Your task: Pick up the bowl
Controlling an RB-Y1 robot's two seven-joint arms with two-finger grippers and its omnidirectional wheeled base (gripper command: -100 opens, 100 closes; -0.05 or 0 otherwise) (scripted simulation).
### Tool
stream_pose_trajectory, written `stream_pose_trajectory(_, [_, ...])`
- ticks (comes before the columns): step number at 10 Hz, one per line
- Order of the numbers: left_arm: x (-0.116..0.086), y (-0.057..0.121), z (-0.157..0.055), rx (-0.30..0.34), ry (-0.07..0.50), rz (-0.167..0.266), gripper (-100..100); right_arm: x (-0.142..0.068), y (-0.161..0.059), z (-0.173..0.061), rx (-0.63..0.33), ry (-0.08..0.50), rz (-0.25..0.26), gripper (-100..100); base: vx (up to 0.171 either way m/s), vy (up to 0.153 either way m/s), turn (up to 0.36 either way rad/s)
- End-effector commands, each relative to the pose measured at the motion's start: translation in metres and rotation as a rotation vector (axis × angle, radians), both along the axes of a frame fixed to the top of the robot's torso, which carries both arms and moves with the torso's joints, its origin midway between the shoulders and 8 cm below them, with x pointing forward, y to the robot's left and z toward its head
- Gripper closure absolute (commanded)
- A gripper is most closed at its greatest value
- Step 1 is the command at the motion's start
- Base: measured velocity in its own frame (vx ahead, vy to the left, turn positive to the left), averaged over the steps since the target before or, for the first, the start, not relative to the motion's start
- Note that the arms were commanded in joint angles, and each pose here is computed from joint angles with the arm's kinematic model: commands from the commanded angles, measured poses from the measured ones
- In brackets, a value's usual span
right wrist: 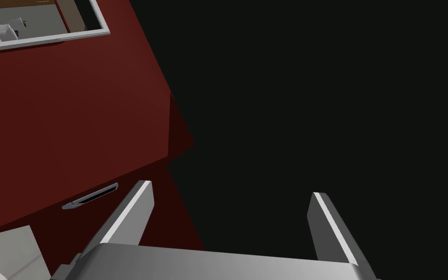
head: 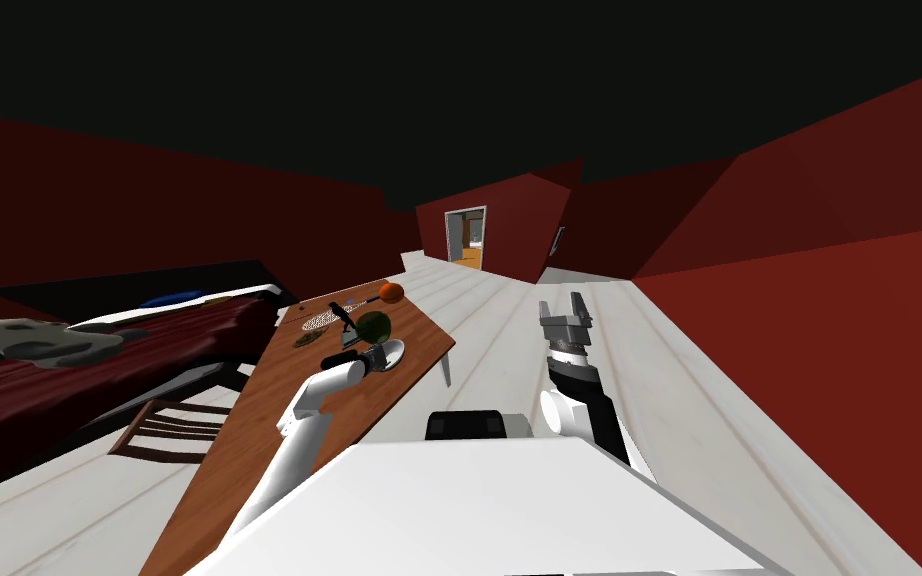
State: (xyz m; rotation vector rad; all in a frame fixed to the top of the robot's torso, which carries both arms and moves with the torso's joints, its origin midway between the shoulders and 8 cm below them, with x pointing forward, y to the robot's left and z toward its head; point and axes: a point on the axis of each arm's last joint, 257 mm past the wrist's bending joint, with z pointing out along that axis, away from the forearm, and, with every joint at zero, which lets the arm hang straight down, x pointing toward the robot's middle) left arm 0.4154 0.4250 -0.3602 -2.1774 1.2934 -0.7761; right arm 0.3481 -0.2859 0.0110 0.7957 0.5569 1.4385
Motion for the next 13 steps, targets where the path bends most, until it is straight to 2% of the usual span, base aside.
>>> stream_pose_trajectory(1, [-0.006,0.002,-0.007,-0.007,0.035,0.005,-100,0.000,0.000,0.000,0.000,0.000,0.000,0,0.022,-0.019,-0.032])
stream_pose_trajectory(3, [-0.024,0.016,-0.023,-0.014,0.124,0.026,-100,0.000,0.000,0.000,0.000,0.000,0.000,0,0.032,-0.023,-0.065])
stream_pose_trajectory(4, [-0.026,0.015,-0.025,-0.017,0.135,0.025,-100,0.000,0.000,0.000,0.000,0.000,0.000,0,0.027,-0.021,-0.032])
stream_pose_trajectory(6, [-0.045,0.028,-0.038,-0.021,0.217,0.047,-100,0.000,0.000,0.000,0.000,0.000,0.000,0,0.033,-0.023,-0.065])
stream_pose_trajectory(7, [-0.046,0.027,-0.039,-0.023,0.225,0.046,-100,0.000,0.000,0.000,0.000,0.000,0.000,0,0.029,-0.016,-0.024])
stream_pose_trajectory(10, [-0.075,0.043,-0.055,-0.029,0.337,0.077,-100,0.000,0.000,0.000,0.000,0.000,0.000,0,0.030,-0.019,-0.057])
stream_pose_trajectory(13, [-0.099,0.051,-0.067,-0.035,0.418,0.100,-100,0.000,0.000,0.000,0.000,0.000,0.000,0,0.032,-0.013,-0.038])
